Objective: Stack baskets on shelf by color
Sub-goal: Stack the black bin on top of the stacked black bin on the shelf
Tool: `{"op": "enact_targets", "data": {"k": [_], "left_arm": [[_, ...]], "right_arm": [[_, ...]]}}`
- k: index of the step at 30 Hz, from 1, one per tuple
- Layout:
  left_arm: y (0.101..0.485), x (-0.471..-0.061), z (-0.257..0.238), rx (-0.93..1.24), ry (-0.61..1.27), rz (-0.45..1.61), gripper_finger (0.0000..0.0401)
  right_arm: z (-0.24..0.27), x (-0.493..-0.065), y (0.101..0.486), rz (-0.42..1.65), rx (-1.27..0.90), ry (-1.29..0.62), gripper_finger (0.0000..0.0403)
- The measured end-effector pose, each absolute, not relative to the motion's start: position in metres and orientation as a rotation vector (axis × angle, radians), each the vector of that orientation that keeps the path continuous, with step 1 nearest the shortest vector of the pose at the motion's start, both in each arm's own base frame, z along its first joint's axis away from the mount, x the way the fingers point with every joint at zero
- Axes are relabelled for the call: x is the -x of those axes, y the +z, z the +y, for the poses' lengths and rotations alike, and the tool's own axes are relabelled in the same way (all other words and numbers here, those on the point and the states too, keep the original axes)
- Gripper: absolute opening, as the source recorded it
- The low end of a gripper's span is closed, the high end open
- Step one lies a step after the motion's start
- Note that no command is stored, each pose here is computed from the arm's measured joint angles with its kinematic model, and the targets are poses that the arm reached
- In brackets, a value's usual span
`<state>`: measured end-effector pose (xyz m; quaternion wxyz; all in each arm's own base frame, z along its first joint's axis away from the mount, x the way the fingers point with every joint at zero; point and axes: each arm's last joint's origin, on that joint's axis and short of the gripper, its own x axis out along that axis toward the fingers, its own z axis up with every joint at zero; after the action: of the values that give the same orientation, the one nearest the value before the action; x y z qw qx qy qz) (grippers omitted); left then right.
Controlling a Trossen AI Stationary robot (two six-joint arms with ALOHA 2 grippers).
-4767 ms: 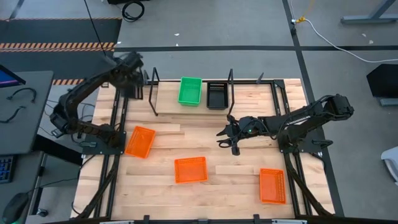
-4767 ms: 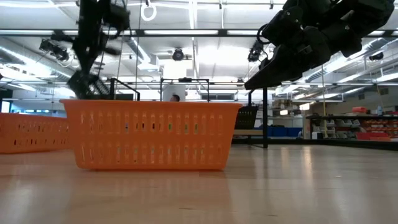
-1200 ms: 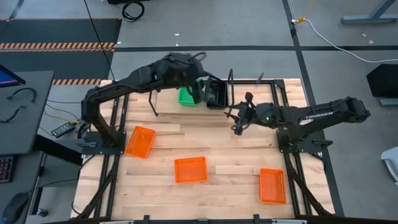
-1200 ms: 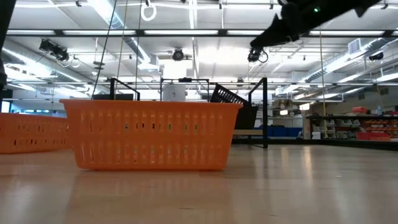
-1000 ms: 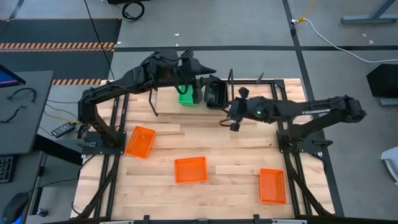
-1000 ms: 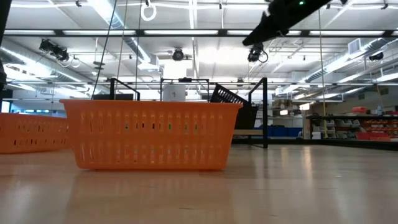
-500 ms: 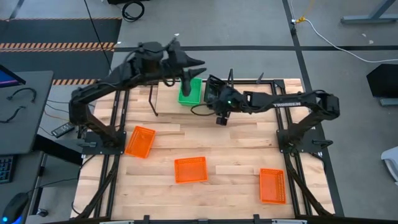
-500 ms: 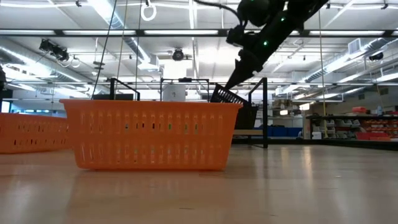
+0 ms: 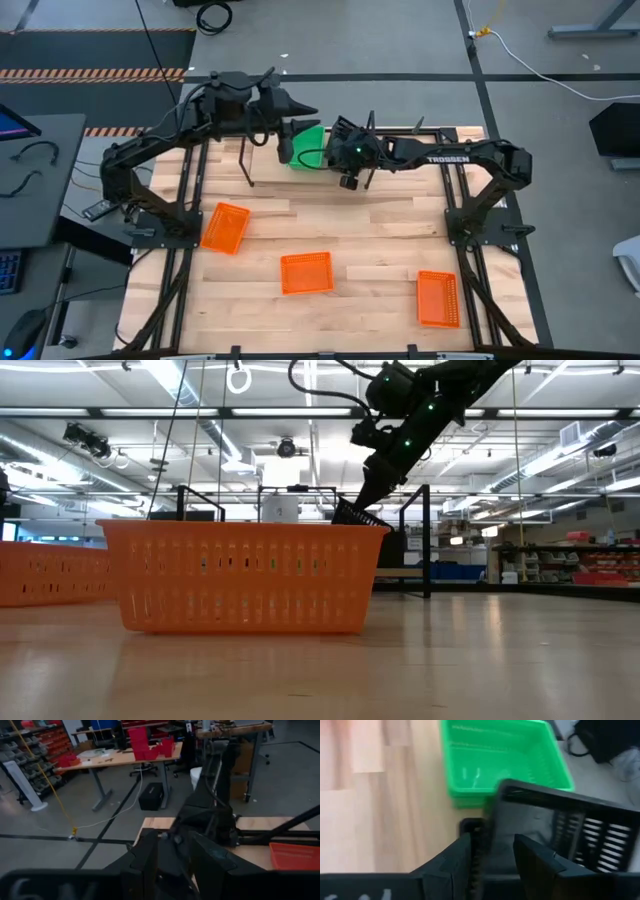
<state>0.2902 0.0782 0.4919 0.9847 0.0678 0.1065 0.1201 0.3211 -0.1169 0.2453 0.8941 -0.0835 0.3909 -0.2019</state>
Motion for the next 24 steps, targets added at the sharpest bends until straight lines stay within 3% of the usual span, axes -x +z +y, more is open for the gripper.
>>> {"op": "enact_targets", "data": {"k": [14,17,21,24], "left_arm": [[0.49,-0.29,0.078,-0.112,0.241,0.229,0.0117],[0.49,-0.29,0.078,-0.111,0.242,0.23,0.0117],[0.489,-0.29,0.078,-0.109,0.242,0.239,0.0117],[0.487,-0.289,0.078,-0.105,0.24,0.264,0.0117]], "right_arm": [[-0.128,-0.32,0.242,0.802,0.135,-0.391,0.0146],[-0.13,-0.321,0.239,0.803,0.12,-0.352,0.0114],[-0.131,-0.32,0.239,0.805,0.12,-0.349,0.003],[-0.132,-0.318,0.243,0.796,0.151,-0.353,0.0017]]}}
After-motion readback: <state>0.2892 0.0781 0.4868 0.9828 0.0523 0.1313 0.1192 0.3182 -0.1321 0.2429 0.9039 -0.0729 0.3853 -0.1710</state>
